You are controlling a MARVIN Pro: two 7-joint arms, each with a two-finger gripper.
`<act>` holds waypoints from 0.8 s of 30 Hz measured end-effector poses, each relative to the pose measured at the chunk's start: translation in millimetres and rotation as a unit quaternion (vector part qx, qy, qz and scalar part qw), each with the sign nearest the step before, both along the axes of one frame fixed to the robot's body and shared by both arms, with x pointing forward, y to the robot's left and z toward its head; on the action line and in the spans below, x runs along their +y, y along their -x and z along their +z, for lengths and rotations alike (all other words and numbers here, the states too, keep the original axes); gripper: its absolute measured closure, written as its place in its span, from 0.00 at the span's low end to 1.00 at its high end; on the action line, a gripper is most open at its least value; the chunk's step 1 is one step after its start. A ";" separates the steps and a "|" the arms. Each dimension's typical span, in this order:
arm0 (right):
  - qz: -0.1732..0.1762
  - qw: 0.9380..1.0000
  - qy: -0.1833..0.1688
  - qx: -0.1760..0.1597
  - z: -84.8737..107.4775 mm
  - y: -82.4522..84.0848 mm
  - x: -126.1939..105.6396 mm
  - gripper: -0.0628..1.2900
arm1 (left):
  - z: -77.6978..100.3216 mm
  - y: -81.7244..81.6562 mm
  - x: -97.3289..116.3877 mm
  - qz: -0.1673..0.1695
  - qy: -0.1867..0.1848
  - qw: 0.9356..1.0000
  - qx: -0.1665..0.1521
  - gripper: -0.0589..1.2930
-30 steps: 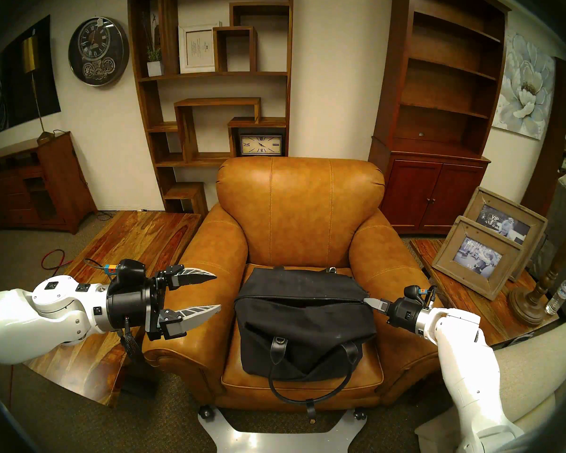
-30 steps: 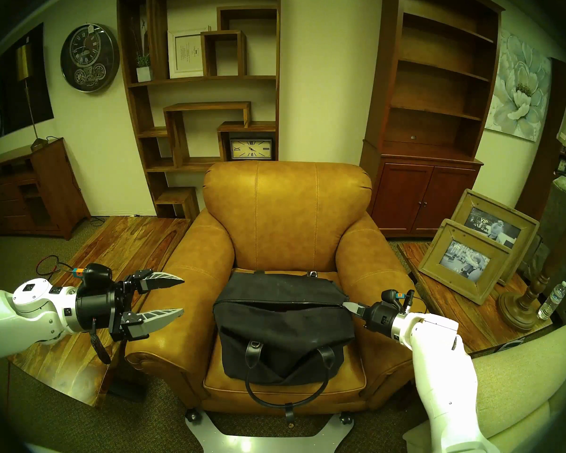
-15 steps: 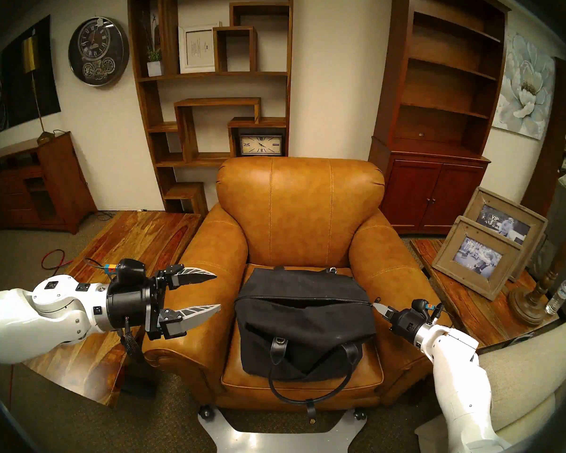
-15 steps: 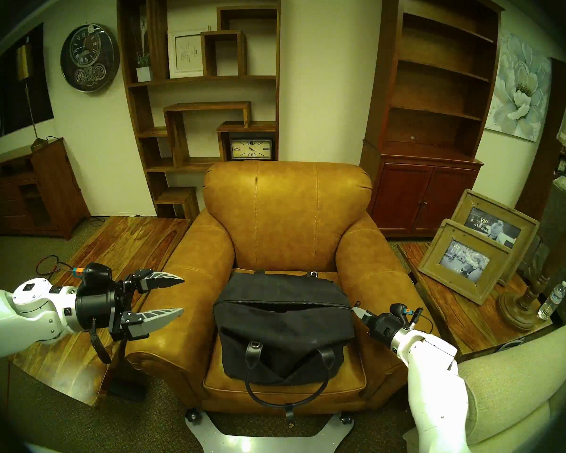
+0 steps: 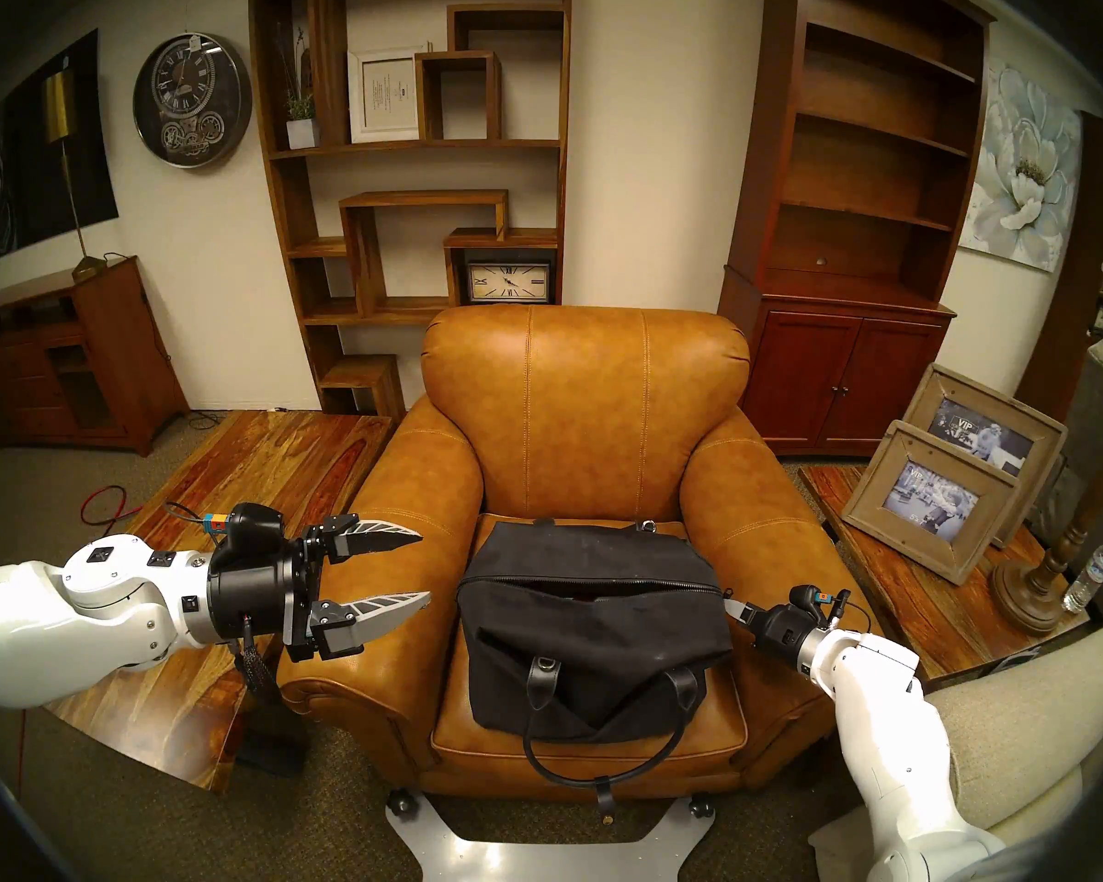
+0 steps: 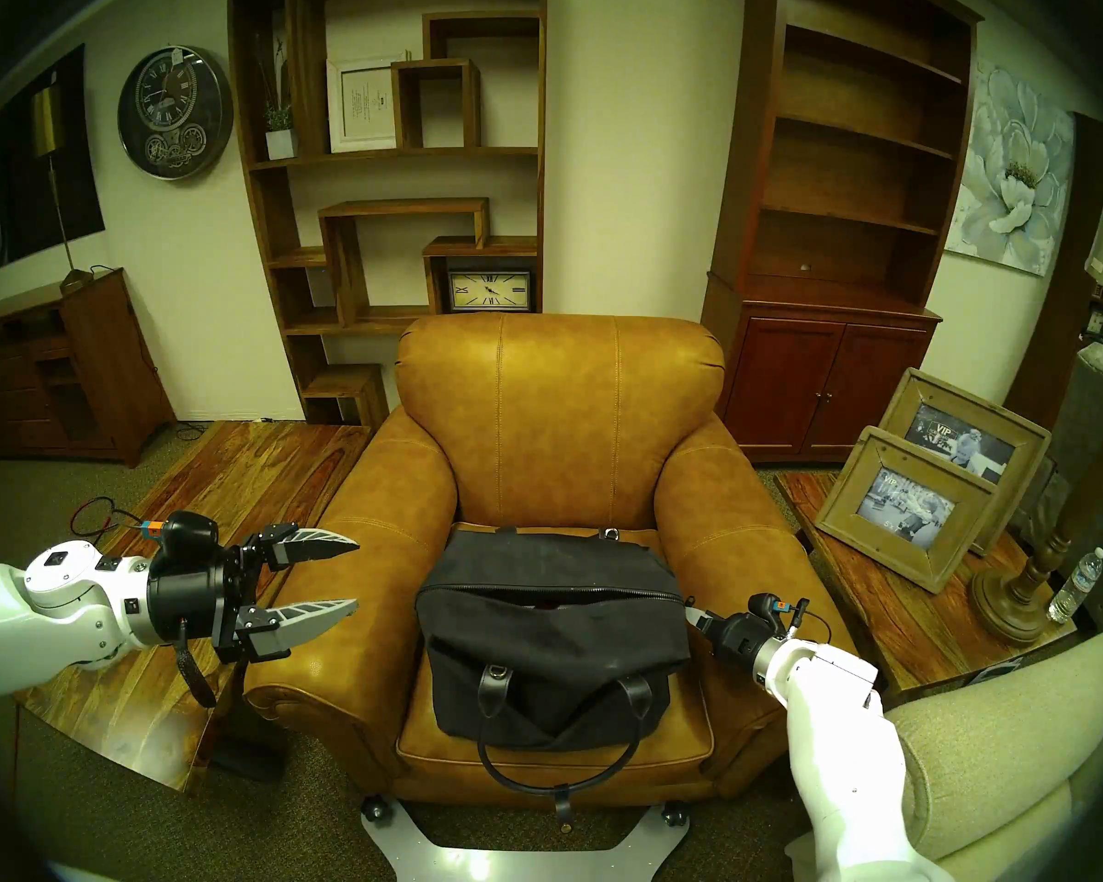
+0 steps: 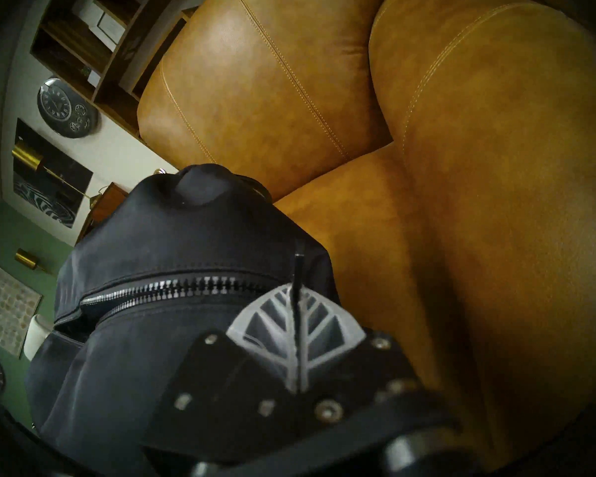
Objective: Open a bag with a zipper
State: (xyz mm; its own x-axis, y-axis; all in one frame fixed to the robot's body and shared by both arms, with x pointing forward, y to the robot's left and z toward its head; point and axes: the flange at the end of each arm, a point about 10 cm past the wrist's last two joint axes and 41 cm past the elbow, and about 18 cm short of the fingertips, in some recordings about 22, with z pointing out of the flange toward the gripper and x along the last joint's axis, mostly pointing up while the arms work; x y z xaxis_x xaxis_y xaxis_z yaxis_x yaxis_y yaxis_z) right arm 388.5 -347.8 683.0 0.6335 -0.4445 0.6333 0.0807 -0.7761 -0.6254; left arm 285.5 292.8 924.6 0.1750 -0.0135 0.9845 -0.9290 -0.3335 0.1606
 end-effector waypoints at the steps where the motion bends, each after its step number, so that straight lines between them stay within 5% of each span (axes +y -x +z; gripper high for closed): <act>1: 0.002 1.000 0.000 0.004 -1.6 -1.1 -0.6 0.97 | 0.0 0.0 0.0 0.000 0.000 1.000 0.000 0.06; 9: 0.024 0.999 0.020 0.019 -10.4 -13.9 0.5 0.97 | 0.4 -0.3 0.0 0.000 0.000 1.000 -0.001 0.06; 15: 0.056 0.993 0.107 -0.001 4.1 -24.9 -2.3 0.97 | 0.5 -0.4 -0.1 0.000 0.000 1.000 -0.001 0.06; 16: 0.059 0.992 0.115 -0.008 8.4 -26.5 -4.2 0.80 | 0.5 -0.4 -0.1 0.000 0.000 1.000 -0.001 0.06; 17: 0.063 0.990 0.125 -0.019 16.0 -28.8 -8.5 0.22 | 0.5 -0.3 -0.1 0.000 0.000 1.000 -0.001 0.06; 18: 0.066 0.989 0.132 -0.027 21.8 -30.2 -12.4 0.11 | 0.4 -0.3 -0.1 0.000 0.000 1.000 -0.001 0.06; 24: 0.080 0.981 0.156 -0.078 63.4 -38.7 -35.8 0.08 | 0.0 -0.1 -0.2 0.000 0.000 1.000 0.000 0.06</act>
State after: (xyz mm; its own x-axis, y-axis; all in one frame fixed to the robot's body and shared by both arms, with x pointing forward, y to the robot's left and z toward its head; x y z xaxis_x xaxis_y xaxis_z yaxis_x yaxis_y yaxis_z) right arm 427.3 -383.6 746.3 0.5631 -0.1170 0.8181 0.2930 -0.8973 -0.3300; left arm 285.6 292.6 924.6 0.1746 -0.0139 0.9845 -0.9293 -0.3327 0.1601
